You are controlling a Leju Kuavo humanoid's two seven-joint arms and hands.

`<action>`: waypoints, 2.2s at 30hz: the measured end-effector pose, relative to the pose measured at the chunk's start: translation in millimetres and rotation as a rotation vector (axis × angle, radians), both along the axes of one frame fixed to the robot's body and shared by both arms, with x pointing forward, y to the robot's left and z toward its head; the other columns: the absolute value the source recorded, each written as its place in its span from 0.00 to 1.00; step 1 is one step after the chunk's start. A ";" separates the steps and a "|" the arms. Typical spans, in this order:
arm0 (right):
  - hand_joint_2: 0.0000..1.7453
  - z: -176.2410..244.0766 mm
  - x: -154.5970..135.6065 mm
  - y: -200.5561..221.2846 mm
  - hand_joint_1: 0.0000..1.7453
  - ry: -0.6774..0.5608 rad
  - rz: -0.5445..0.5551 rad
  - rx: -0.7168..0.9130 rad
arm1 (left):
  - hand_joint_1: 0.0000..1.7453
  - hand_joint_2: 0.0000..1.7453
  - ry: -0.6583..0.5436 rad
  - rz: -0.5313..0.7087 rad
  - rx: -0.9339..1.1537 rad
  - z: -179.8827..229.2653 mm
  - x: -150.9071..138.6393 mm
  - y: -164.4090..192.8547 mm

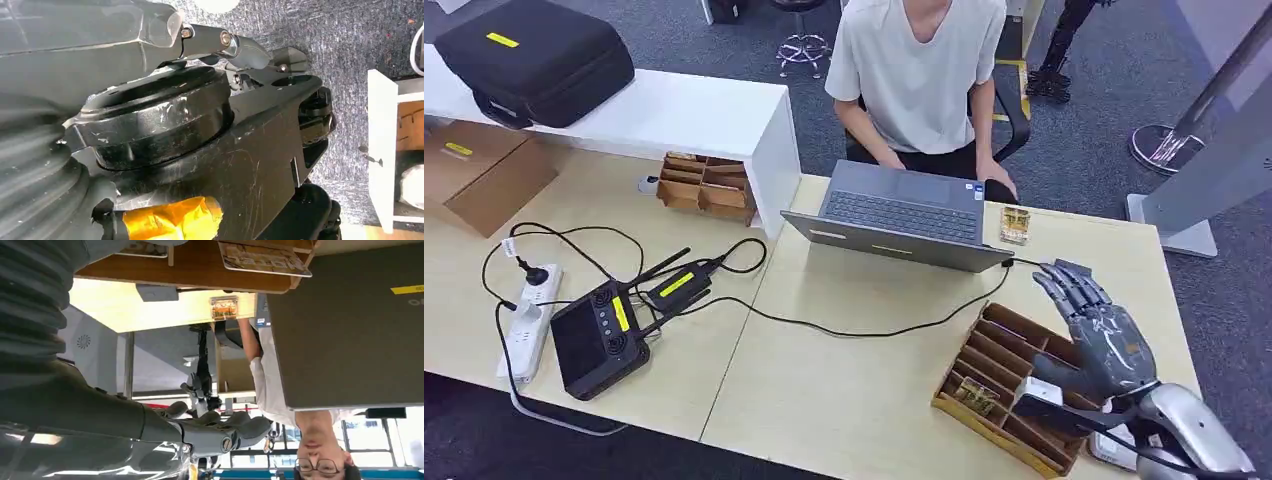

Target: Pass the card to the sensor for recognition and then transmit it.

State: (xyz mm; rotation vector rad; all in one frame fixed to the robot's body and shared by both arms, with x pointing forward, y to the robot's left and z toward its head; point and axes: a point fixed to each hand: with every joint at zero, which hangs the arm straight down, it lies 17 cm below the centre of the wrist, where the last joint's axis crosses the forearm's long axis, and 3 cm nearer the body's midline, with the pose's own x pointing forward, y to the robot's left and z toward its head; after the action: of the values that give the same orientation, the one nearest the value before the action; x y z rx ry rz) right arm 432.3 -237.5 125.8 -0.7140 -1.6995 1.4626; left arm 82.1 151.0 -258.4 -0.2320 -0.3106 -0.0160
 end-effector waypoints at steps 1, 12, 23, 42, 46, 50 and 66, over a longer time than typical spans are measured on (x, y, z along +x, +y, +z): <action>1.00 -0.8 0.0 -0.5 0.00 0.002 -0.001 -0.001 | 0.00 1.00 0.000 0.000 0.000 0.0 0.0 0.0; 1.00 -15.4 -9.7 -19.3 0.00 0.031 -0.033 -0.018 | 0.00 1.00 0.000 0.007 0.000 0.0 0.2 0.5; 1.00 -19.2 -18.0 -29.0 0.00 0.039 -0.041 -0.029 | 0.00 1.00 -0.002 0.008 -0.001 0.1 0.4 0.5; 1.00 -21.6 -27.0 -34.3 0.00 0.043 -0.047 -0.025 | 0.00 1.00 -0.002 0.015 -0.002 0.1 0.6 0.5; 1.00 -25.8 -32.7 -38.6 0.00 0.055 -0.055 -0.023 | 0.00 1.00 -0.001 0.017 -0.002 0.1 0.7 0.6; 1.00 -26.7 -34.5 -40.3 1.00 0.061 -0.053 -0.016 | 0.00 1.00 -0.001 0.018 -0.001 0.1 0.7 0.7; 1.00 -21.9 -38.9 -49.2 1.00 0.092 -0.040 0.032 | 0.00 1.00 -0.001 0.026 -0.003 0.2 1.1 0.7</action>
State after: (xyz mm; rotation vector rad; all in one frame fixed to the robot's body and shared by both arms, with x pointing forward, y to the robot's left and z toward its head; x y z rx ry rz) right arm 393.4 -286.7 103.9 -0.6500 -1.6259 1.4161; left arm 83.2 151.7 -258.2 -0.2307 -0.3147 0.0095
